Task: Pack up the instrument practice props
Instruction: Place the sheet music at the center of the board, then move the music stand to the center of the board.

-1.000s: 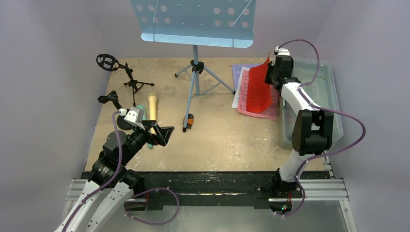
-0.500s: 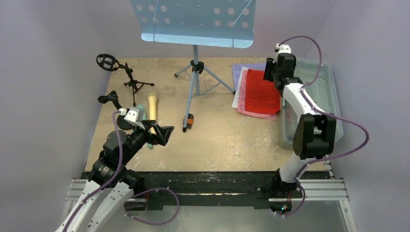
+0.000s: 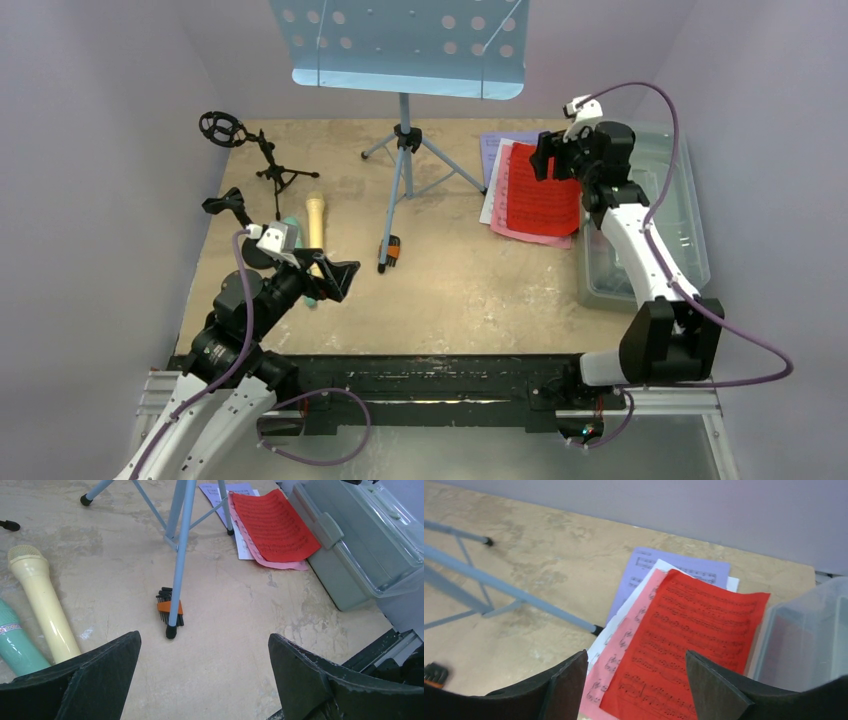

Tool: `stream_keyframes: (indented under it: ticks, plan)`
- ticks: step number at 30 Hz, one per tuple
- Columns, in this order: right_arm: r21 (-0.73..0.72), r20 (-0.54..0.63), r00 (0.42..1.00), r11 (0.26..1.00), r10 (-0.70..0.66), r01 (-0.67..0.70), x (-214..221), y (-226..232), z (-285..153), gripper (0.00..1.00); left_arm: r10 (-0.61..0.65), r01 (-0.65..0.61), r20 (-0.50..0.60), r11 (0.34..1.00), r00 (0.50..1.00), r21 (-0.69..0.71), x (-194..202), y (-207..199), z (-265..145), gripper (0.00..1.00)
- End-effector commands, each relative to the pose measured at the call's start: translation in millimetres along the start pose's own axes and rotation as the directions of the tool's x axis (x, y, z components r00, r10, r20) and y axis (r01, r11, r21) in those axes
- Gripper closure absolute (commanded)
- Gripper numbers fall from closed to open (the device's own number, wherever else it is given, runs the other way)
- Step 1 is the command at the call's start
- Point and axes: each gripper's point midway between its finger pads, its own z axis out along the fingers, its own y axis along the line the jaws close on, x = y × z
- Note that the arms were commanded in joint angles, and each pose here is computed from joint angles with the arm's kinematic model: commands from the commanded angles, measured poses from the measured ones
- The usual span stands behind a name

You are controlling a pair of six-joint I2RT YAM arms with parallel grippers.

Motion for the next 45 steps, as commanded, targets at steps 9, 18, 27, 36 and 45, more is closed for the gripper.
stream_keyframes:
  ticks: [9, 18, 27, 36, 45]
  plan:
    - [-0.342, 0.144, 0.974, 0.915, -0.176, 0.216, -5, 68, -72, 0.11, 0.013, -0.015, 0.059, 0.999, 0.998, 0.033, -14, -6, -2, 0.00]
    - [-0.447, 0.206, 0.955, 0.848, -0.212, 0.285, 12, 95, -117, 0.04, 0.013, -0.015, 0.055, 0.999, 0.998, 0.031, -13, -5, 1, 0.00]
    - [-0.540, 0.278, 0.925, 0.754, -0.261, 0.375, 37, 120, -152, 0.02, 0.018, -0.019, 0.064, 1.000, 0.998, 0.012, -14, -1, 4, 0.00]
    - [-0.670, 0.329, 0.908, 0.613, -0.261, 0.419, 57, 145, -170, 0.02, -0.055, 0.042, 0.096, 0.991, 0.994, 0.127, -22, -23, 16, 0.00]
    - [-0.693, 0.355, 0.894, 0.565, -0.273, 0.448, 60, 152, -180, 0.01, -0.110, 0.088, 0.088, 0.971, 0.990, 0.222, -37, -45, 34, 0.00]
